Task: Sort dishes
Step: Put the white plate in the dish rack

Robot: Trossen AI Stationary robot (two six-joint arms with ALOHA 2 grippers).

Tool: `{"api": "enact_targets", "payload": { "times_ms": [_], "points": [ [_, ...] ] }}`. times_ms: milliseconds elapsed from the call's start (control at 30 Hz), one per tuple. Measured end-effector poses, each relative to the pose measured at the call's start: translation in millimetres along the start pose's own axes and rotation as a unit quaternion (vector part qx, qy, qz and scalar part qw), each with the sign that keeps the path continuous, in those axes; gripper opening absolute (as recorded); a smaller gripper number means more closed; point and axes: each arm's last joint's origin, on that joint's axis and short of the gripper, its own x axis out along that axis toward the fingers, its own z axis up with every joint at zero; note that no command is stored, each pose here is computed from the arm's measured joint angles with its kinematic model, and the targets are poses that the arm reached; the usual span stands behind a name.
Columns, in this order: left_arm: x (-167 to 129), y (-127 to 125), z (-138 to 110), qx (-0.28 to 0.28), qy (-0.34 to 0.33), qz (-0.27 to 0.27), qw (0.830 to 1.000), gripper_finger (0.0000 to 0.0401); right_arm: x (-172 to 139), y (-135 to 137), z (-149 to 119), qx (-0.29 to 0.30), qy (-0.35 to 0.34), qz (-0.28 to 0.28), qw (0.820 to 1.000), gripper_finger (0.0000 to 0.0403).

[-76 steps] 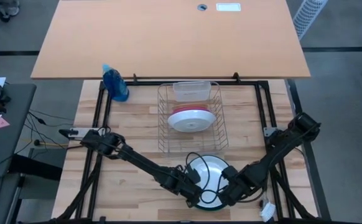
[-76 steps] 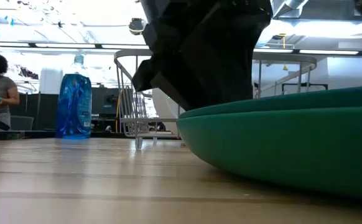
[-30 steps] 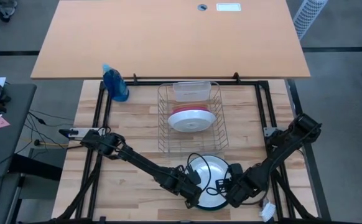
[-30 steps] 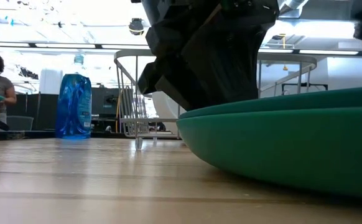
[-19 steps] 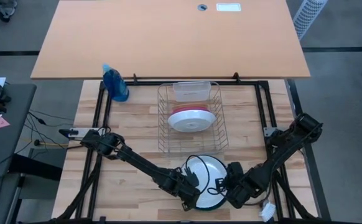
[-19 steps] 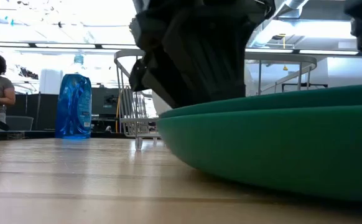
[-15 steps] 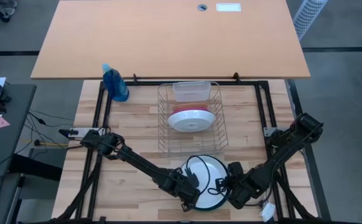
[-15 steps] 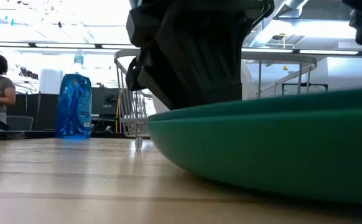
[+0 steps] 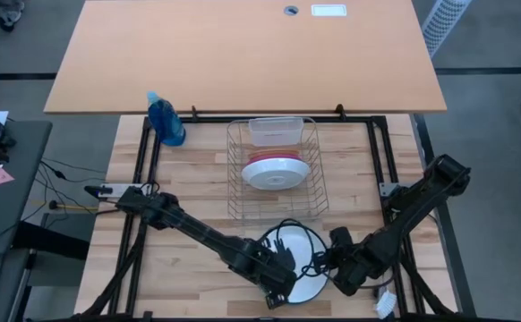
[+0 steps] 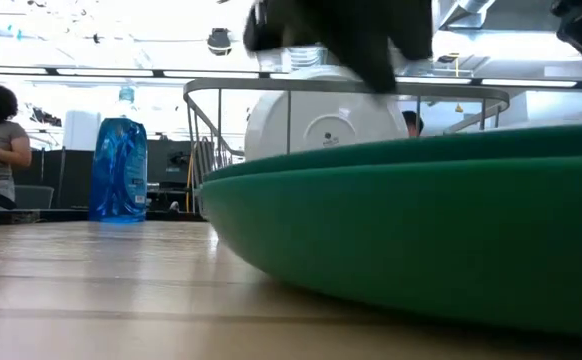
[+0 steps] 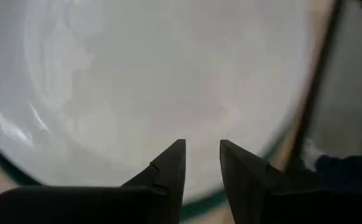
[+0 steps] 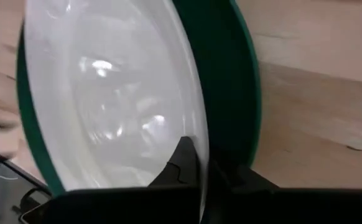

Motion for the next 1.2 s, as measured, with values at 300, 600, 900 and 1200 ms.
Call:
{"api": "enact_targets", "payload": {
  "times_ms": [300,600,900,1200],
  "points": [
    [-95.0,-4.5,19.9,-0.015,-0.105,-0.022,0.994,0.0093,-29.8,0.3,13.9,-0.010,0.014,0.032,0.999,0.0002],
    [-185.0,25.0,12.6,-0.019,-0.224,0.079,0.971,0.0093,-61.9,3.8,28.8,-0.005,0.039,0.095,0.995,0.0001],
    [-214.2,41.4,14.0,-0.065,-0.251,0.074,0.963,0.0093,-97.6,9.9,41.6,0.018,0.068,0.200,0.977,0.0001],
    [-298.4,68.8,12.7,-0.118,-0.430,0.118,0.887,0.0093,-136.5,13.2,78.9,0.037,0.008,0.317,0.948,0.0001]
  ]
}}
